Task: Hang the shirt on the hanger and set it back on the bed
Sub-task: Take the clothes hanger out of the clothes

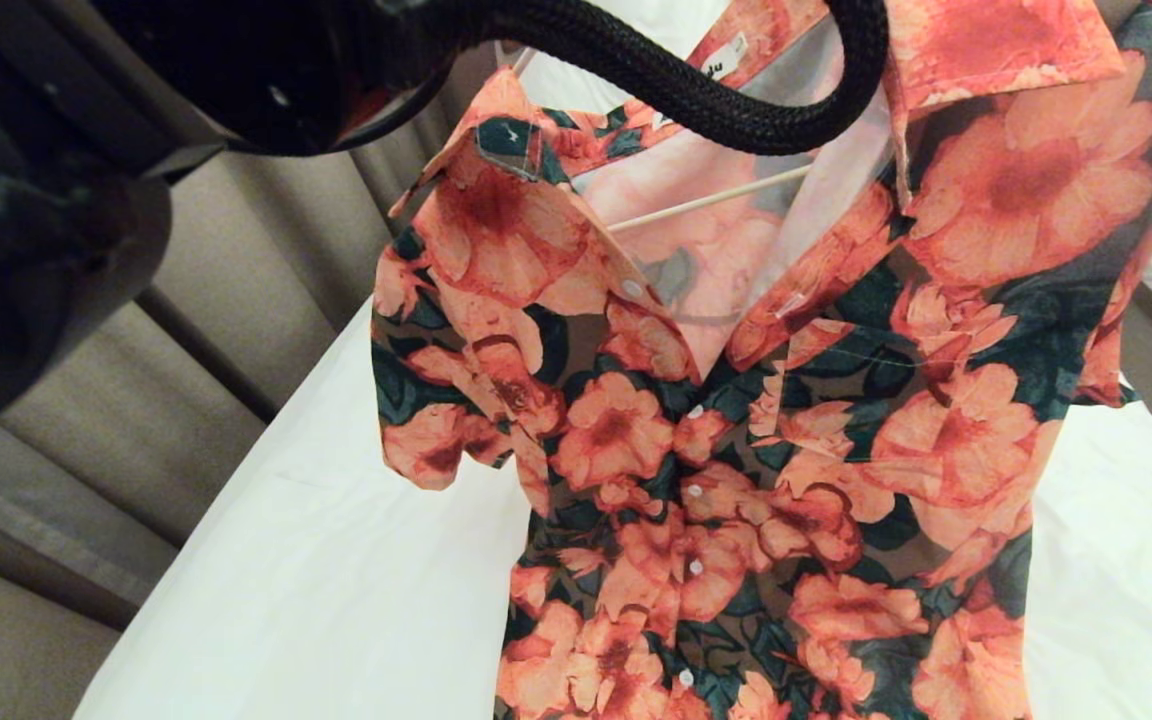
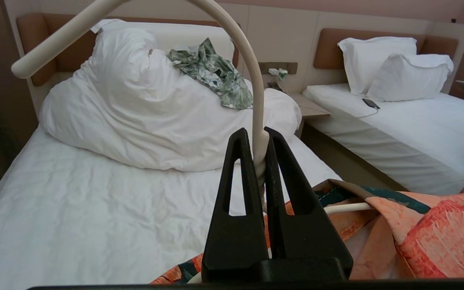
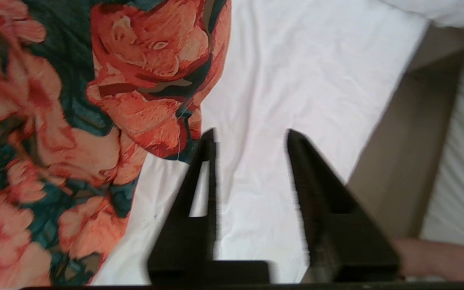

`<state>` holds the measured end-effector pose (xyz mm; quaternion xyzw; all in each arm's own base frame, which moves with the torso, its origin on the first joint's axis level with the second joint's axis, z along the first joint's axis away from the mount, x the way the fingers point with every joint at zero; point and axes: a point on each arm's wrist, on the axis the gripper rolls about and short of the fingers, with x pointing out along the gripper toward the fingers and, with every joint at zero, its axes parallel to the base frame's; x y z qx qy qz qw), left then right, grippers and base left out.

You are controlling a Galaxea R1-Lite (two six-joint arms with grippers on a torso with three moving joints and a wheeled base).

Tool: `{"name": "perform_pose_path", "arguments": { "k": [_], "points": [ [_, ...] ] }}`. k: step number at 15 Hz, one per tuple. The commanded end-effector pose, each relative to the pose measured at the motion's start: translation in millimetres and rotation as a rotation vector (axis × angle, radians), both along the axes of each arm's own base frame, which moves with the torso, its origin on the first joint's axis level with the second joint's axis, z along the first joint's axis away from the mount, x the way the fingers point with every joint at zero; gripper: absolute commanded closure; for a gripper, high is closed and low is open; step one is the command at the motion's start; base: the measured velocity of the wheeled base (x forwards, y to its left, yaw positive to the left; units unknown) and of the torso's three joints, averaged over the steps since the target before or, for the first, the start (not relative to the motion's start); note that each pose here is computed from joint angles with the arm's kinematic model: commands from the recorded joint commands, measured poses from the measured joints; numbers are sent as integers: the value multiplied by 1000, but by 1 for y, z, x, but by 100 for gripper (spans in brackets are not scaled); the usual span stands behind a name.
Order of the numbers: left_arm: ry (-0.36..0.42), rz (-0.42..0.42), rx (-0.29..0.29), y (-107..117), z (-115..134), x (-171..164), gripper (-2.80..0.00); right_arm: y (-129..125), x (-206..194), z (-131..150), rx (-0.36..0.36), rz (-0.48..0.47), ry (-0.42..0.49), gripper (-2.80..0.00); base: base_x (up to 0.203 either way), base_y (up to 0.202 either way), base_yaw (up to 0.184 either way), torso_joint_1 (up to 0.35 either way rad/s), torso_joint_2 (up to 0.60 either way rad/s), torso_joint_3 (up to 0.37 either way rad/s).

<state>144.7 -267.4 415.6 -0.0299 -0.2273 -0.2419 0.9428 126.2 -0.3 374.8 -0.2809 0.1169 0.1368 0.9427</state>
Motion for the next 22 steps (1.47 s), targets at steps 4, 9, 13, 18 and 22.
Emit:
{"name": "perform_pose_path", "arguments": {
  "k": [4,9,13,18,22],
  "points": [
    [4,3,8,-3,-1,1,0,-20,50,4,34,351,-9,-280,0,0,0,0,0,0],
    [0,3,2,0,1,0,0,-20,95,2,51,520,-14,-280,0,0,0,0,0,0],
    [-7,5,-3,0,5,0,0,-3,113,-3,45,604,-15,0,0,0,0,0,0,0],
    [-5,0,2,-1,7,-1,0,-3,101,-5,59,579,41,0,0,0,0,0,0,0],
    [6,-25,1,-6,2,-5,0,-7,103,-22,53,563,105,0,0,0,0,0,0,0]
  ]
}}
